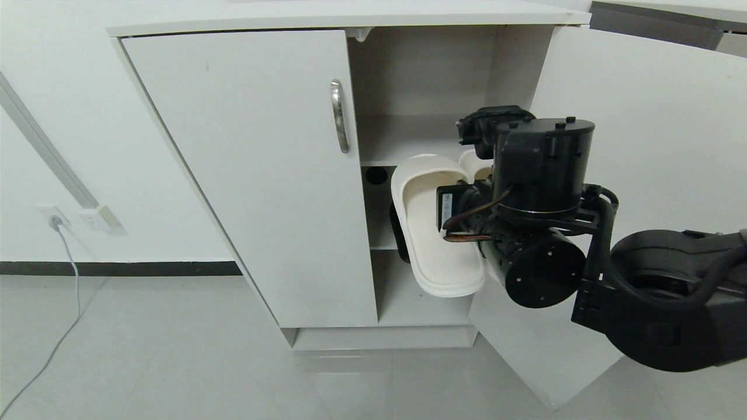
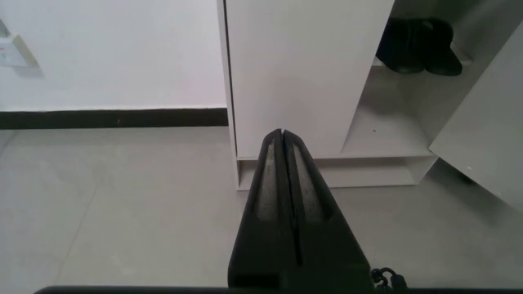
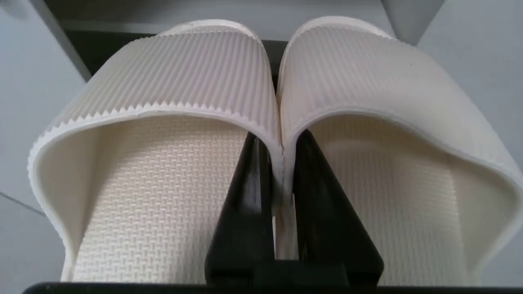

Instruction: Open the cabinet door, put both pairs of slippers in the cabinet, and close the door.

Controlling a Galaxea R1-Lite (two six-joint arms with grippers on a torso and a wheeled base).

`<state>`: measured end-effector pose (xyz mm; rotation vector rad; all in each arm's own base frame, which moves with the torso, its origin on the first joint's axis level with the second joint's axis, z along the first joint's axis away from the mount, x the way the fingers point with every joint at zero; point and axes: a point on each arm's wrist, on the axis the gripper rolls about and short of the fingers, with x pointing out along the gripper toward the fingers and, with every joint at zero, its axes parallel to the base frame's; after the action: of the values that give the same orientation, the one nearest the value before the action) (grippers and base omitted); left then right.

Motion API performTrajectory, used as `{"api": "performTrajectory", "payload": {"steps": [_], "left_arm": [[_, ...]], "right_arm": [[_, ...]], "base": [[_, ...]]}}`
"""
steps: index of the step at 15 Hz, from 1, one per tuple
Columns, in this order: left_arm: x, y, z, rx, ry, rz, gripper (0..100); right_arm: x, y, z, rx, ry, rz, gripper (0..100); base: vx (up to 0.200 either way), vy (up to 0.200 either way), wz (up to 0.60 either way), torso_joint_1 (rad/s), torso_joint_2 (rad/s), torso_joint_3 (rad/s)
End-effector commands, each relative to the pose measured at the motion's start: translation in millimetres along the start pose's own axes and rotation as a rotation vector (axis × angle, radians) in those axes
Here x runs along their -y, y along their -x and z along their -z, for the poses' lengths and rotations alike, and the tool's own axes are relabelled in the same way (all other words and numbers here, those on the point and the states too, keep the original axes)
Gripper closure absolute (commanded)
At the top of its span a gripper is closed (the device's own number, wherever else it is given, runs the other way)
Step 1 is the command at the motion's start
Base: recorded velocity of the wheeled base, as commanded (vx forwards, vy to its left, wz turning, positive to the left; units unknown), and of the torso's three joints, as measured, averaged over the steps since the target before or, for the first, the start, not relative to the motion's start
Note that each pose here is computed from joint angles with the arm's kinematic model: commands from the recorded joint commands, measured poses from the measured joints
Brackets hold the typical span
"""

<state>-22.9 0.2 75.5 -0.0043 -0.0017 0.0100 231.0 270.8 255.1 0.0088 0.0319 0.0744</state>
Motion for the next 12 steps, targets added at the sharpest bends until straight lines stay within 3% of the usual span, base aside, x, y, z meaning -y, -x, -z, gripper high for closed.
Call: {"api": "performTrajectory", "payload": {"steps": [1,6,12], "left_arm": [[0.0,-0.1,0.0,-0.002,0.000,-0.001,100],[0.0,-0.1,-0.1,0.000,0.000,-0.001,100],[0.0,-0.1,0.0,-0.002,0.000,-0.001,100]], "right_arm": [[3.4,-1.0,-4.2,0.008,-0.010,-0.007,100],[3.1,-5.1,-18.1,0.036,-0.036,-0.037,100],[-2.6,-7.6,-10.0,-0.022,-0.027,-0.045,100]], "base": [[0.000,0.000,0.00,0.000,0.00,0.000],[0.000,0.000,0.00,0.000,0.00,0.000],[0.000,0.000,0.00,0.000,0.00,0.000]]}}
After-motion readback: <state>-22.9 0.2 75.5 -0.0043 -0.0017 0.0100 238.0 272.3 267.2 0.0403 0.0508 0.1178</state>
